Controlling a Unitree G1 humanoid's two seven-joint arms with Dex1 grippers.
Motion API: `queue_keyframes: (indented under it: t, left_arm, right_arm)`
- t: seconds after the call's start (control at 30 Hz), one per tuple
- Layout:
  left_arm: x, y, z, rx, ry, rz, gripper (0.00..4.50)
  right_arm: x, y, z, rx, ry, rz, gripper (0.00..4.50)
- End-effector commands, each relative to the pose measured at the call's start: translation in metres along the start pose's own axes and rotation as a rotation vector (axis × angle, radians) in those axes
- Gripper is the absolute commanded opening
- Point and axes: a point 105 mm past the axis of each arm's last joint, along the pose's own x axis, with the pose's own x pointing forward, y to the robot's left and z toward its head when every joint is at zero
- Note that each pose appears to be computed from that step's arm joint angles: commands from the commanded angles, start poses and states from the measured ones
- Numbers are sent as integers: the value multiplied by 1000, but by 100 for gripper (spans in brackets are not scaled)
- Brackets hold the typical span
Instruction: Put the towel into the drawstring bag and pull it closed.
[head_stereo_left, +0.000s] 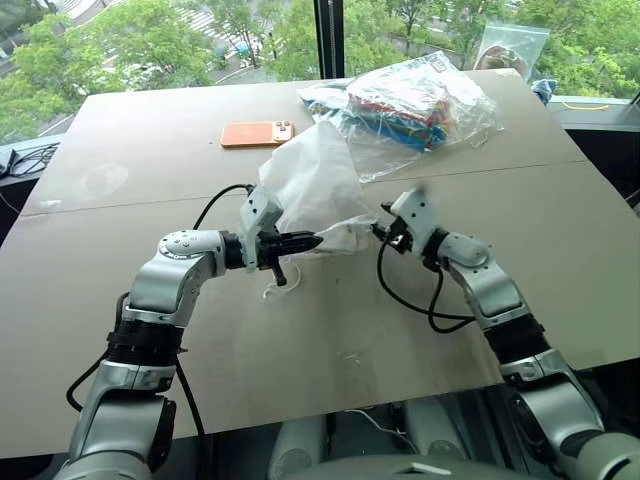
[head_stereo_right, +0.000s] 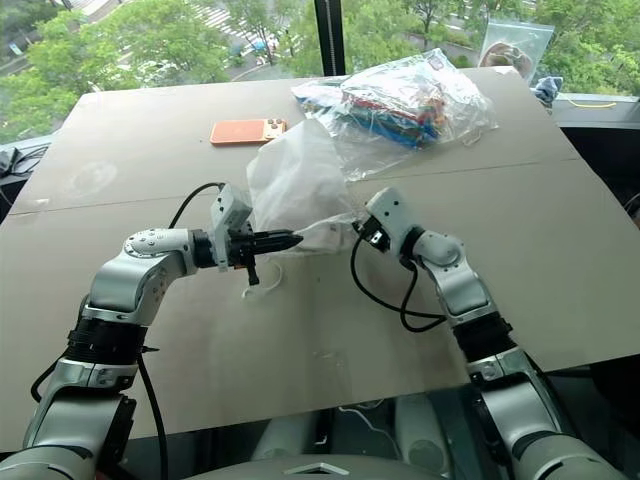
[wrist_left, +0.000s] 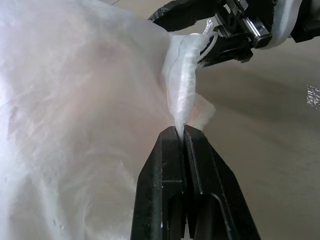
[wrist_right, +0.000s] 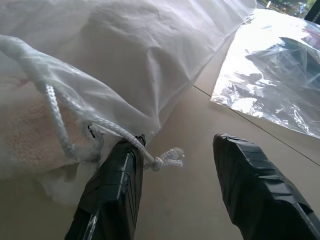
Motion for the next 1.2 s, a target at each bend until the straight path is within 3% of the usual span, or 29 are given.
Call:
queue_keyframes:
  t: [0.03, 0.2, 0.3, 0.33, 0.4, 0.63, 0.73, 0.87, 0.97, 1.07, 1.13, 1.2]
  left_arm:
    - [-4, 0, 16, 48, -35, 4, 0]
    - [-4, -1, 17, 47, -37, 10, 0]
    - [-5, -1, 16, 45, -37, 12, 0]
    - [-5, -1, 16, 45, -38, 13, 0]
    - [-4, 0, 16, 45, -40, 15, 0]
    - [2, 1, 19, 47, -53, 9, 0]
    - [6, 4, 27, 41, -86, 24, 0]
    - [2, 10, 52, -148, -205, 4, 0]
    - [-8, 16, 59, -211, -231, 17, 85]
    - [-28, 30, 49, -303, -232, 100, 233]
    - [-44, 32, 39, -328, -212, 133, 309]
    - [-58, 28, 26, -317, -167, 152, 309]
  right_arm:
    - [4, -9, 14, 10, -63, -76, 236]
    - [3, -10, 10, 51, -59, -131, 236]
    - [1, -3, 12, 53, -71, -126, 117]
    - [0, -2, 12, 62, -72, -127, 30]
    - [-4, 0, 13, 59, -76, -129, 7]
    - [-19, -3, 12, 114, -71, -199, 7]
    - [-25, -11, 18, 220, -94, -273, 7]
    - [-33, -13, 27, 368, -121, -324, 7]
    - [-38, -10, 33, 432, -126, -330, 0]
    - [-39, -6, 35, 433, -112, -324, 0]
    - [-40, -4, 36, 429, -103, -321, 0]
    - [-41, -3, 35, 429, -98, -322, 0]
